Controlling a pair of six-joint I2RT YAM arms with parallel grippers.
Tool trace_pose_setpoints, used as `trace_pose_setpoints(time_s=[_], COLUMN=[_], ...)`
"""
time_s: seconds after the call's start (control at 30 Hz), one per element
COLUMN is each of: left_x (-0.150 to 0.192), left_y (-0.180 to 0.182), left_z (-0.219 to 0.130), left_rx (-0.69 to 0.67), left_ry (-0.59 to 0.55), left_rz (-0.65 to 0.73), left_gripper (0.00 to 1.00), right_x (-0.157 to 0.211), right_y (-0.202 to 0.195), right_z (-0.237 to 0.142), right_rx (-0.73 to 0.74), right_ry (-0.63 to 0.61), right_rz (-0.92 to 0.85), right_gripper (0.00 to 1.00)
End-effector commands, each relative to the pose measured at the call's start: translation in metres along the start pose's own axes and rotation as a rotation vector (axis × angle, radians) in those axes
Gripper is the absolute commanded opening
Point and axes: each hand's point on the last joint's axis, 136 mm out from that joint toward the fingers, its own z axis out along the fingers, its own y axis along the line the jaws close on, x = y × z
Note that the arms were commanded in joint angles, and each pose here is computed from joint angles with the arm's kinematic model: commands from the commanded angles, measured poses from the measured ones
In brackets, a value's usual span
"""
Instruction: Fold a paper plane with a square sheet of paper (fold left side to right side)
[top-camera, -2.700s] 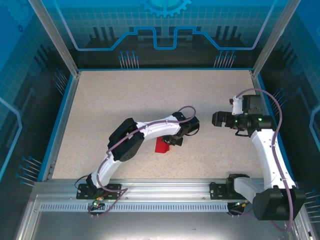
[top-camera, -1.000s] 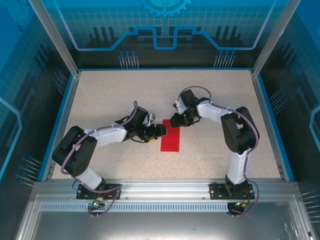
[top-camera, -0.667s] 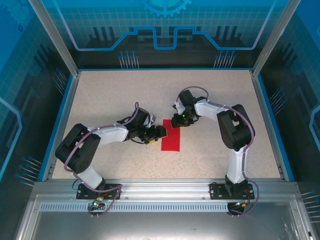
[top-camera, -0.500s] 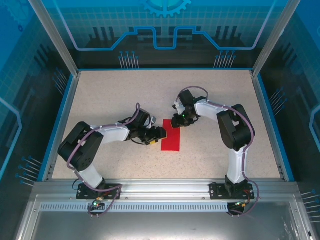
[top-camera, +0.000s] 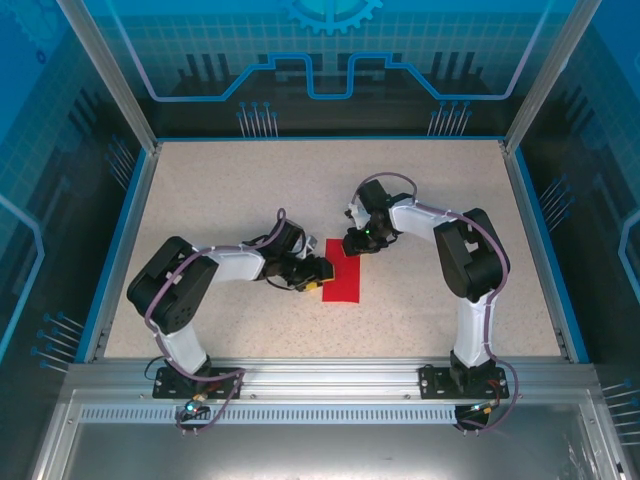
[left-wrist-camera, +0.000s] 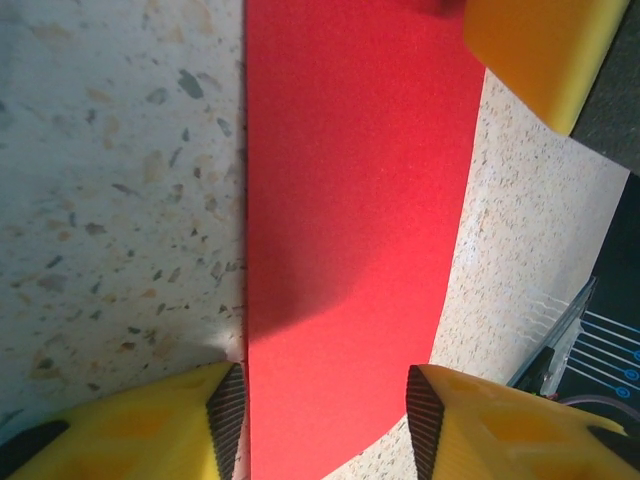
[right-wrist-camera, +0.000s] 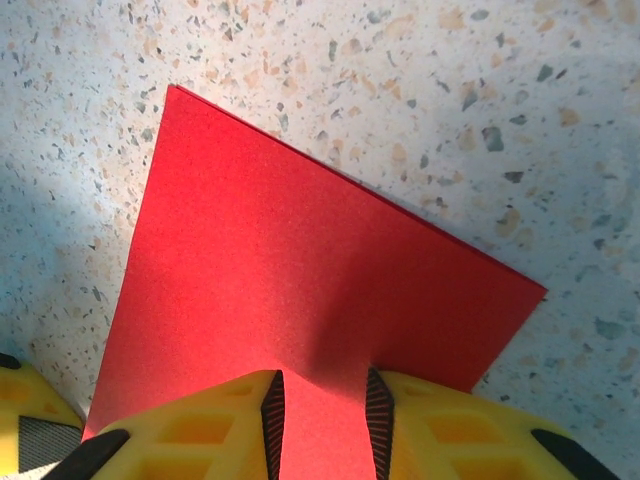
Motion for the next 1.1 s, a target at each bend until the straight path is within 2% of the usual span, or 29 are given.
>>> trace_pose_setpoints(time_s=[0.0, 0.43, 0.73, 0.9, 1.07], left_x=[0.0, 0.0, 0.009, 0.013, 0.013], left_y=[-0.009, -0.014, -0.016, -0.024, -0.034], left_z=[0.004, -0.004, -0.004, -0.005, -0.01], left_rx=[0.03, 0.027, 0.024, 0.05, 0.074], left_ry=[0.018, 0.002, 0.008, 0.009, 0.009], left_rz=[0.01, 0.015, -0.011, -0.068, -0.087], left_gripper=[0.46, 0.2, 0.04, 0.0, 0.0], right_x=[0.021, 0.013, -0.006, 0.026, 0.088], right_y=[-0.001, 0.005, 0.027, 0.039, 0.056], right_z=[0.016, 0.009, -0.041, -0.069, -0.071], right_rx=[-0.006, -0.024, -0.051, -0.036, -0.027], right_ry=[0.074, 0.037, -0.173, -0.269, -0.328], right_rz=[-0.003, -0.023, -0.15, -0.283, -0.424], right_gripper=[0.31, 0.34, 0.55, 0.6, 0.68])
